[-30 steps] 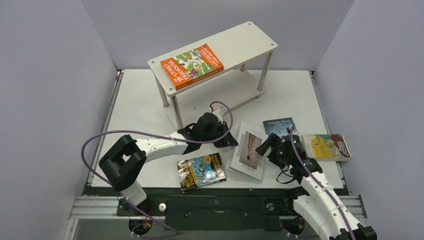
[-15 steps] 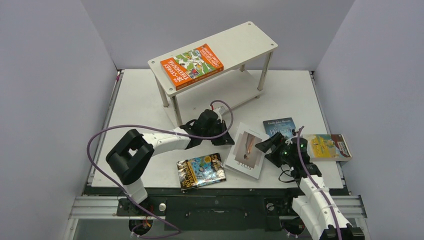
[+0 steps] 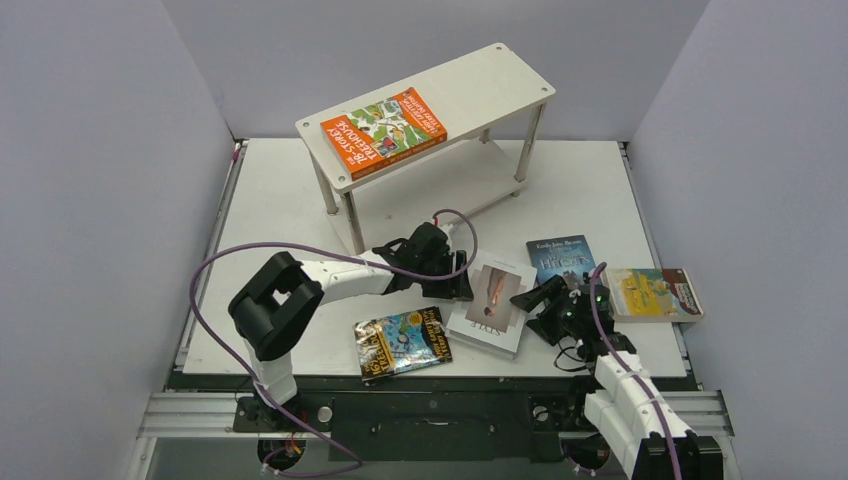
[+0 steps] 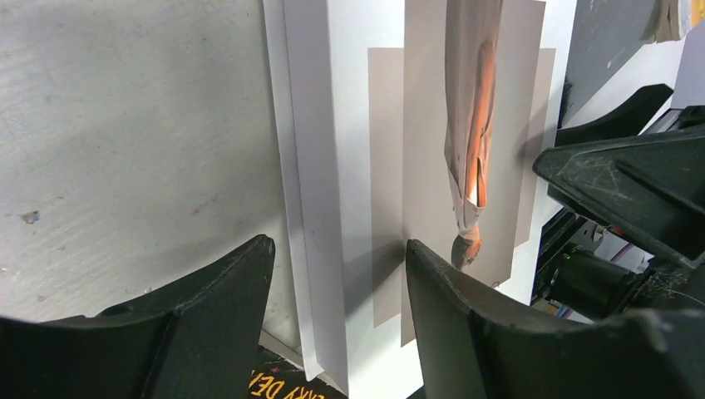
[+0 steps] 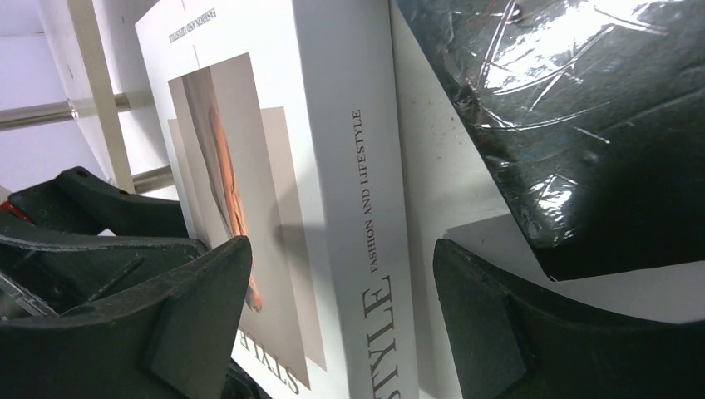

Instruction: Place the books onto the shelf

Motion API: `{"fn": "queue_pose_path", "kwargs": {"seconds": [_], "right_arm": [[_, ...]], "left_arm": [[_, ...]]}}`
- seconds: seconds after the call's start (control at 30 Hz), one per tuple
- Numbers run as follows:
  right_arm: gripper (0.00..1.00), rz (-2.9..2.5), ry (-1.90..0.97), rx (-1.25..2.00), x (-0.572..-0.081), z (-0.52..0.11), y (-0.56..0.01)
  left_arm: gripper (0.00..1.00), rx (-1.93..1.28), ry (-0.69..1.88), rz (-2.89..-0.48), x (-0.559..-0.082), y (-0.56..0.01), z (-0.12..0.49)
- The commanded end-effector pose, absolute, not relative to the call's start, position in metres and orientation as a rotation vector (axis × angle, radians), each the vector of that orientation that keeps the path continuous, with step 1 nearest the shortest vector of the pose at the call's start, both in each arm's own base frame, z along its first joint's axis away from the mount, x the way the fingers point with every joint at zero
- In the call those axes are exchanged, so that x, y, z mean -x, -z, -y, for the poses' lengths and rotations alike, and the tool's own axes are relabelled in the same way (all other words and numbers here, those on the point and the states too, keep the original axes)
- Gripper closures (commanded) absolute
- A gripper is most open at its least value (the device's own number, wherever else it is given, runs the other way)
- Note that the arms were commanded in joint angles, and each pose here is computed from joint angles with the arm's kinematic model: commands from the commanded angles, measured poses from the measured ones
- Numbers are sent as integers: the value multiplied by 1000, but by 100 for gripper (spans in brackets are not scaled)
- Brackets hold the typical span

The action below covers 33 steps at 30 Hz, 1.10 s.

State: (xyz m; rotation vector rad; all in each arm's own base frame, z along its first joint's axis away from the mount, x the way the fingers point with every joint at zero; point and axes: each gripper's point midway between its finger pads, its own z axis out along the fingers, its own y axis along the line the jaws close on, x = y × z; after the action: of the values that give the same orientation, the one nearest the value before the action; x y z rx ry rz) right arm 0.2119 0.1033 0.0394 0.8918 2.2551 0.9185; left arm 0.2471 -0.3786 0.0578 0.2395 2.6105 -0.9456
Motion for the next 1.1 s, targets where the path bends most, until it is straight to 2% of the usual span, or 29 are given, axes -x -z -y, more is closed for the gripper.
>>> {"fn": "queue_pose_path", "kwargs": {"seconds": [0.0, 0.53, 0.93, 1.07], "right_arm": [[24, -2225, -879, -920, -219, -96, -36], [24, -2161, -1059, -1008, -207, -111, -24], [24, -2027, -1296, -977, -221, -129, -71], [27, -1999, -1324, -900, -222, -132, -90]], "left_arm": [[43, -303, 992, -2581, -248, -67, 394], [46, -331, 1040, -2619, -247, -59, 408], [47, -343, 1161, -2630, -243, -59, 425], [47, -347, 1200, -2622, -243, -61, 431]]}}
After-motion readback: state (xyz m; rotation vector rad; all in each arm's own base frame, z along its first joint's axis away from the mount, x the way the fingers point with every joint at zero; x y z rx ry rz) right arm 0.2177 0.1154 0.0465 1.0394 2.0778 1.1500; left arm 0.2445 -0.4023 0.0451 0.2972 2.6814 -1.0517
